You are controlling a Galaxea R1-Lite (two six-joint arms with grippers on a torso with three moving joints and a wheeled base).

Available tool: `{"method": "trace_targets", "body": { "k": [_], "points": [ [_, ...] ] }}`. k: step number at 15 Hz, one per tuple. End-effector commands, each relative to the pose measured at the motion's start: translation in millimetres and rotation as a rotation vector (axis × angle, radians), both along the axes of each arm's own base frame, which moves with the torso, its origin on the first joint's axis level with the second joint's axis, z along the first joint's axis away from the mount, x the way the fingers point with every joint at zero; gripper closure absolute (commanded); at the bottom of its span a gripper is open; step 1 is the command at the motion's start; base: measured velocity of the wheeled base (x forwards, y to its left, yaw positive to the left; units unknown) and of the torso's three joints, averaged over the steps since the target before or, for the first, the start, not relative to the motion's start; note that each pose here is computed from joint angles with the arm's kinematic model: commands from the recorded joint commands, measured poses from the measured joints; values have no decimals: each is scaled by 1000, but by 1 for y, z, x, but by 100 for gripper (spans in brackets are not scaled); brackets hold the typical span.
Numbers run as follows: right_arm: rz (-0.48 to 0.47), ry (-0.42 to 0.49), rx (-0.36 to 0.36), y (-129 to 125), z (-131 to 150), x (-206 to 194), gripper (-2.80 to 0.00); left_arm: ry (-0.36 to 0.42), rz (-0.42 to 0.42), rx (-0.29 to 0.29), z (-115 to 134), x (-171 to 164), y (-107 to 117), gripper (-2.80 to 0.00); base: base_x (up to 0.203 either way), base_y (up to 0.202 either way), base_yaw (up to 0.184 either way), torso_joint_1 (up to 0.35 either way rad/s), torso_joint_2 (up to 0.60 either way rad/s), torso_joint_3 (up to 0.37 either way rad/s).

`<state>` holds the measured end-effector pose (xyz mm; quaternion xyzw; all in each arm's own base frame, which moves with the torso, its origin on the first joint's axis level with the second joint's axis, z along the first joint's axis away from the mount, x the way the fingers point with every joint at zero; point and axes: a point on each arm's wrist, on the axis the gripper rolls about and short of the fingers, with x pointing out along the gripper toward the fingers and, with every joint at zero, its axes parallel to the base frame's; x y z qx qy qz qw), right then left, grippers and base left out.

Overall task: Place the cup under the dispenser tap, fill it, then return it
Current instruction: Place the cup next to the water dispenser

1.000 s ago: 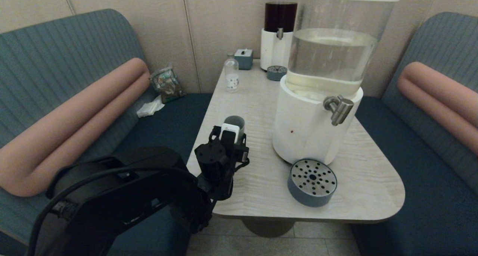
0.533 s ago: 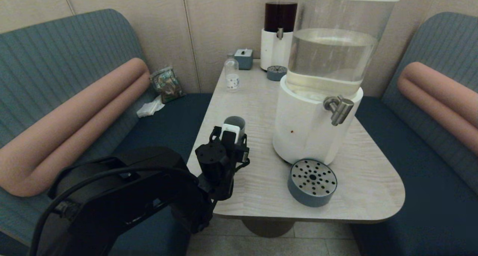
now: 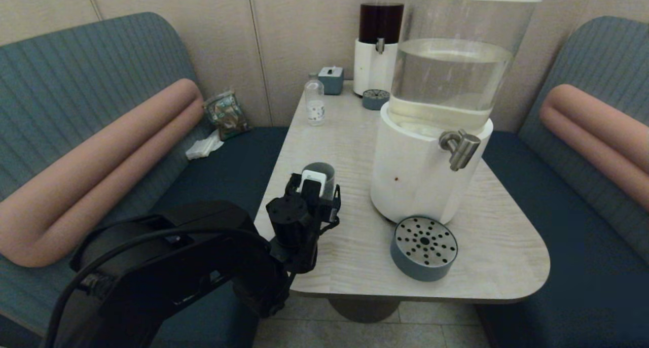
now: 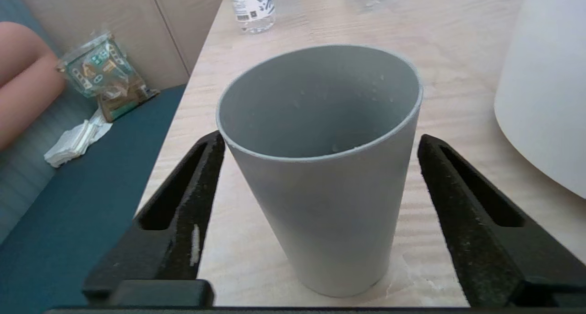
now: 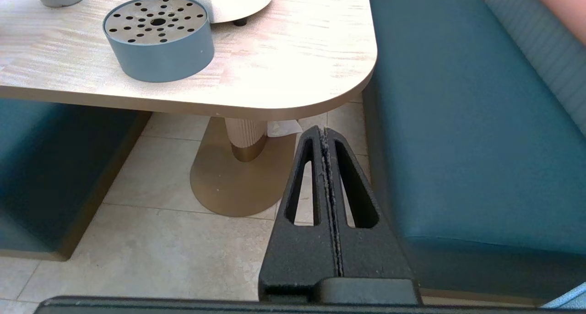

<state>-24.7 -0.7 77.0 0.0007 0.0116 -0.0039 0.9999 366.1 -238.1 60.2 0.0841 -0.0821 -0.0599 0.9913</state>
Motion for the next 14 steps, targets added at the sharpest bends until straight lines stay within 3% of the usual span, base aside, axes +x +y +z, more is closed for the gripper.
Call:
{"method": "trace_targets", "body": {
  "k": [1, 14],
  "points": [
    [0, -2, 0, 0, 0, 0, 0, -5, 3, -2, 1, -1, 1, -280, 0, 0, 0, 0, 0, 0],
    [0, -2, 0, 0, 0, 0, 0, -105, 0, -49, 55, -13, 6, -280, 0, 0, 0, 0, 0, 0]
  ]
}}
